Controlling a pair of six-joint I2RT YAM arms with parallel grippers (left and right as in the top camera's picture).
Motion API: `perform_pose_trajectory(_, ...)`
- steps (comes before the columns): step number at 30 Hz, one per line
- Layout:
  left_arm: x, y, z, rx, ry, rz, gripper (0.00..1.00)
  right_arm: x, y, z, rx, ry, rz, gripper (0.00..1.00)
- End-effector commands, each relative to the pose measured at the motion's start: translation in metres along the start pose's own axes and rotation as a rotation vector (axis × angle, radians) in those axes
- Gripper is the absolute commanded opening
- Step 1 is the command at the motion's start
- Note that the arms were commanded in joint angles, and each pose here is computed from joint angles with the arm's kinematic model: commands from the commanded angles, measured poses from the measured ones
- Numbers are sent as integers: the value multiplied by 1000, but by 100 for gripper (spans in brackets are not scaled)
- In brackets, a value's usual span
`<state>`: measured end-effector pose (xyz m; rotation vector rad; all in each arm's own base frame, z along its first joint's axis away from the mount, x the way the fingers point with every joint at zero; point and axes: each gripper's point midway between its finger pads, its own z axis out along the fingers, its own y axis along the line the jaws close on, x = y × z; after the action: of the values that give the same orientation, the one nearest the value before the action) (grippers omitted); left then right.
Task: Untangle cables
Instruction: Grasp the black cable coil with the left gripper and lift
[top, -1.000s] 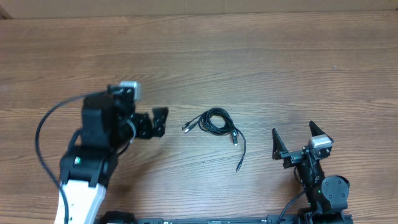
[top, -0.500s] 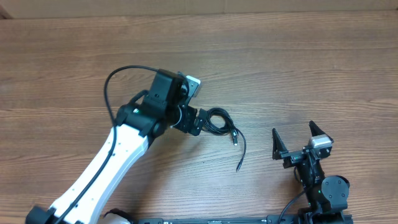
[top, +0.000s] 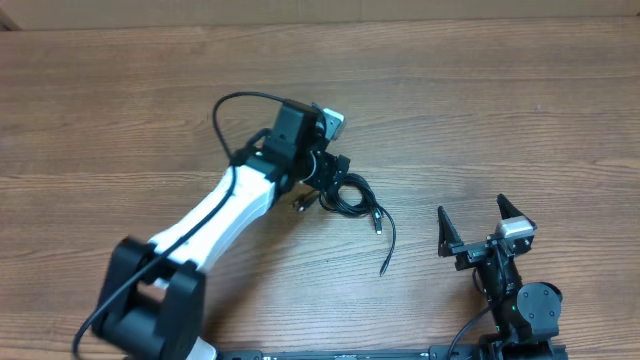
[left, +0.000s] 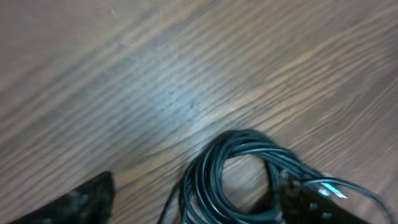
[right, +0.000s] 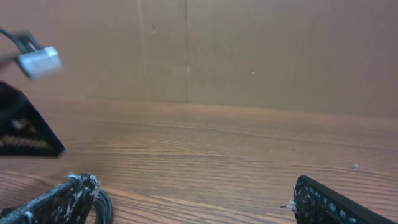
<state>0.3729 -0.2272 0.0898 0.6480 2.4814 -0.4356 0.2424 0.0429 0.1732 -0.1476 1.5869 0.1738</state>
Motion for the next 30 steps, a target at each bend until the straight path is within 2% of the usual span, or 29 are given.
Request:
perform_pose_trajectory(1,6,-2,21,19,31,36,76,2,-1,0,5,-3,-5,100)
perform_pose_trajectory(5,13,-1,34,22,56,48,73,2,-1,0,5,-2,-4,100)
perform_pose_trajectory(11,21,-10,42,36,82,108,62,2,-1,0,5,-2,-4,100)
perform_pose_trajectory(17,24,-13,44,28,89,228,60,2,-1,0,5,-2,-4,100)
perform_pose_trajectory(27,36,-1,55,-29,135,236,61,2,-1,0,5,-2,-4,100)
perform_pose_trajectory(30,36,-2,55,-29,136,240,57,2,-1,0,5,-2,-4,100)
